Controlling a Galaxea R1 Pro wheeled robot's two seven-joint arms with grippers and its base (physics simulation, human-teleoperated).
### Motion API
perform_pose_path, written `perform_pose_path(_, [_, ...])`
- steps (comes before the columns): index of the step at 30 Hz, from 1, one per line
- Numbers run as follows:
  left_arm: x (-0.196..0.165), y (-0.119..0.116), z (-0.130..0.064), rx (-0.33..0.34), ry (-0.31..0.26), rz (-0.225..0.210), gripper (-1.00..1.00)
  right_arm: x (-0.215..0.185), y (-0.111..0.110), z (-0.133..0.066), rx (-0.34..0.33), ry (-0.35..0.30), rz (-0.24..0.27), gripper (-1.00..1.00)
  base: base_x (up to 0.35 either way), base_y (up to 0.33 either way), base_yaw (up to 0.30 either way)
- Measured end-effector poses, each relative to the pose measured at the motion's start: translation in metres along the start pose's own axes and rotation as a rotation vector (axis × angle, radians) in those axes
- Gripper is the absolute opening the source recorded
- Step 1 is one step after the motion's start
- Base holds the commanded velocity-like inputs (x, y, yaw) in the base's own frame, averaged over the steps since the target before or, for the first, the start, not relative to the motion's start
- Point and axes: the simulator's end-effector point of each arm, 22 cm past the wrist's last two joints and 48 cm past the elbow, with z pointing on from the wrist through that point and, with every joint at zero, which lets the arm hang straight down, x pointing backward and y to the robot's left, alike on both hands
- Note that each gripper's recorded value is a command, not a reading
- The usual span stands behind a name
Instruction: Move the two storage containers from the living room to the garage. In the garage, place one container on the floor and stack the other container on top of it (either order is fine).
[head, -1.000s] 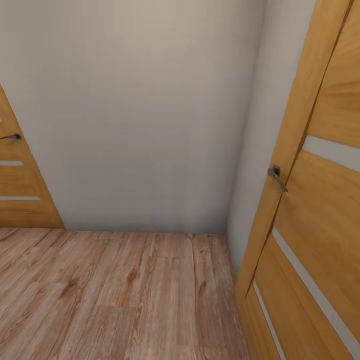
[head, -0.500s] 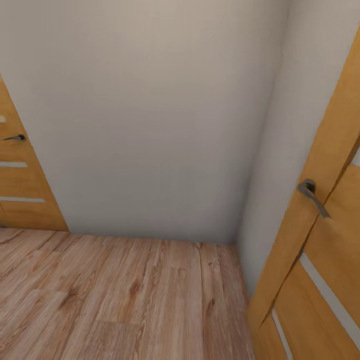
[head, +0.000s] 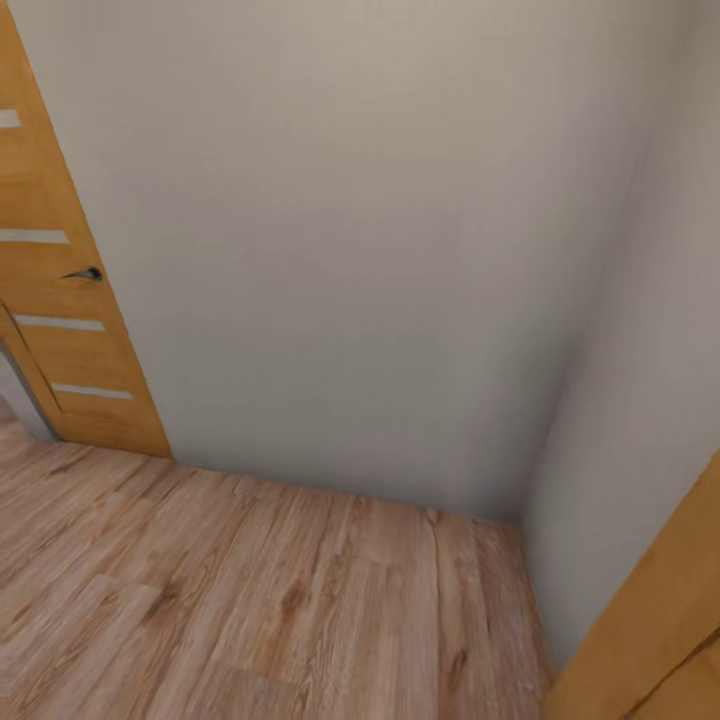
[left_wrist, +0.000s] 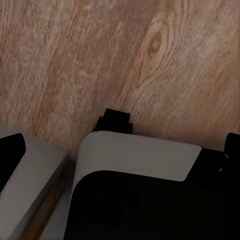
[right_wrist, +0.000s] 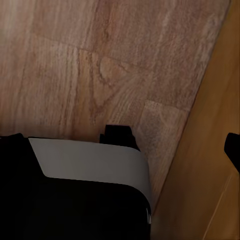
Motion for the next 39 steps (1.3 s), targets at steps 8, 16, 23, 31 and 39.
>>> perform_pose_path(8, [0.0002,0.0001,0.0000,0.000,0.000,0.000,1.00,-0.0001,0.0005,0.0000,-0.001,0.000,-0.002,1.00,0.322,0.000,0.008])
perform_pose_path(16, [0.0005,0.0002,0.0001,0.000,0.001,0.000,1.00,-0.0003,0.0012,-0.0001,-0.002,-0.001,-0.008,1.00,0.306,0.000,0.064])
perform_pose_path(23, [0.0001,0.0001,0.0001,0.000,0.000,0.000,1.00,-0.0004,0.0013,0.0000,-0.002,-0.001,-0.010,1.00,0.190,0.000,0.268])
perform_pose_path(31, [0.0008,0.0002,0.0002,0.000,0.001,-0.001,1.00,-0.0004,0.0013,0.0001,-0.002,-0.001,-0.011,1.00,0.133,0.000,0.275])
perform_pose_path(39, [0.0005,0.0000,0.0002,0.000,0.001,-0.001,1.00,-0.0004,0.0013,0.0001,-0.002,-0.001,-0.012,1.00,0.105,0.000,0.275])
